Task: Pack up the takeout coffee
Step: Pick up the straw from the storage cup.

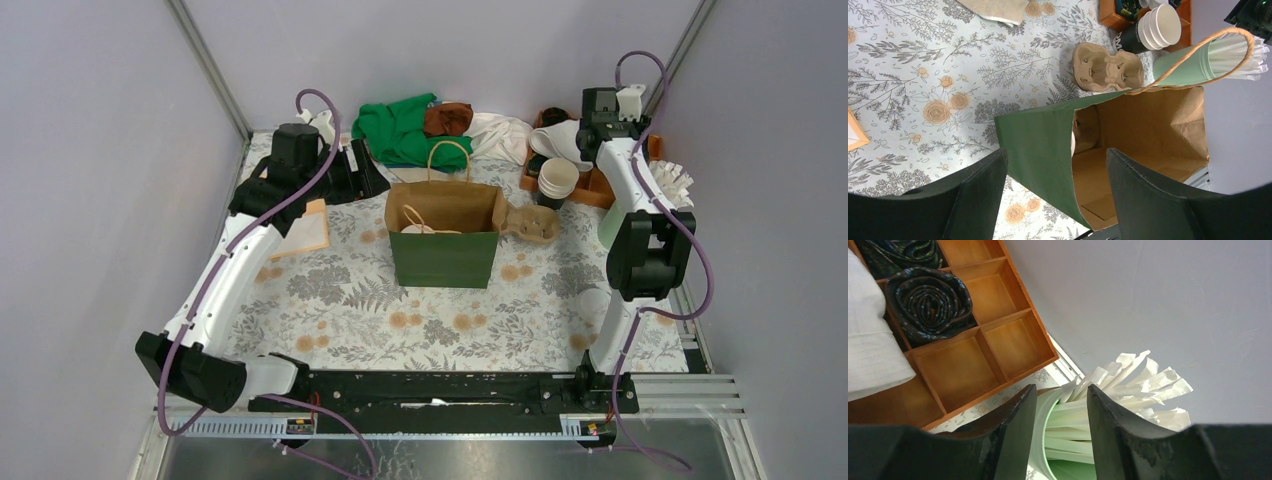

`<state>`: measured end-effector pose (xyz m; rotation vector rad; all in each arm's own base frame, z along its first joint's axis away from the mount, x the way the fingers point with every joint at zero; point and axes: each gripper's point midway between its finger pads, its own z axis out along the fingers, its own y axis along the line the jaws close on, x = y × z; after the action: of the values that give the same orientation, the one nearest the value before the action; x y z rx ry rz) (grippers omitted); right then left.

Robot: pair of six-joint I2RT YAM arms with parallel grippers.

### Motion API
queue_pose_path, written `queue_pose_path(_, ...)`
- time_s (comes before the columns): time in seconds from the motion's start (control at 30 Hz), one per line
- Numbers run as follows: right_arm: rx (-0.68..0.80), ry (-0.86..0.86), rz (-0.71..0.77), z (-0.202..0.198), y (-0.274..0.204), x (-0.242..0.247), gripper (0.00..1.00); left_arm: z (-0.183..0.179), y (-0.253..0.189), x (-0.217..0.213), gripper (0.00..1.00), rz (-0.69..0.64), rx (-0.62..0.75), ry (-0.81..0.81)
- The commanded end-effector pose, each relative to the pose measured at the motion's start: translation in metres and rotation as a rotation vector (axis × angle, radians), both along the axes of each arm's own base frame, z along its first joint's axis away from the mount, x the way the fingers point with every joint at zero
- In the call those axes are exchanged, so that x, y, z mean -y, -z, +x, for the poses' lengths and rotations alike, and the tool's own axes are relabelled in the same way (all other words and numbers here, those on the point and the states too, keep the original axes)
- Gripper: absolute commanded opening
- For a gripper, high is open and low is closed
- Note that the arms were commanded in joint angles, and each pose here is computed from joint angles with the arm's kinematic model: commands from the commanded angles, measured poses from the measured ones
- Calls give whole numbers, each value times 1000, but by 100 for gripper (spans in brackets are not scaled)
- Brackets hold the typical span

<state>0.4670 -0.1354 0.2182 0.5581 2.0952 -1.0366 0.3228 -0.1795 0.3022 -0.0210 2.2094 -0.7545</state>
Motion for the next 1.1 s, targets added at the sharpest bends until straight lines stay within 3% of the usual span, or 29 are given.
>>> queue_pose_path(0.0, 11, 39, -58, -4, -8, 9, 48, 4, -19, 3, 76, -44, 71, 10)
queue_pose_path(0.13, 5, 55, -95, -8, -11, 13, 39, 5, -20, 2, 76, -47, 73, 8)
queue_pose_path(0.33, 40, 60, -120, -12, -33, 16, 0, 5, -16, 2, 76, -55, 63, 4)
queue_pose_path(0.73, 203, 55, -169, -16, -117, 12, 0, -2, -20, 2, 75, -84, 74, -4)
queue_pose_path(1.07, 384, -46, -260, -25, -231, -45, 0, -12, -25, -1, 75, -142, 81, -40)
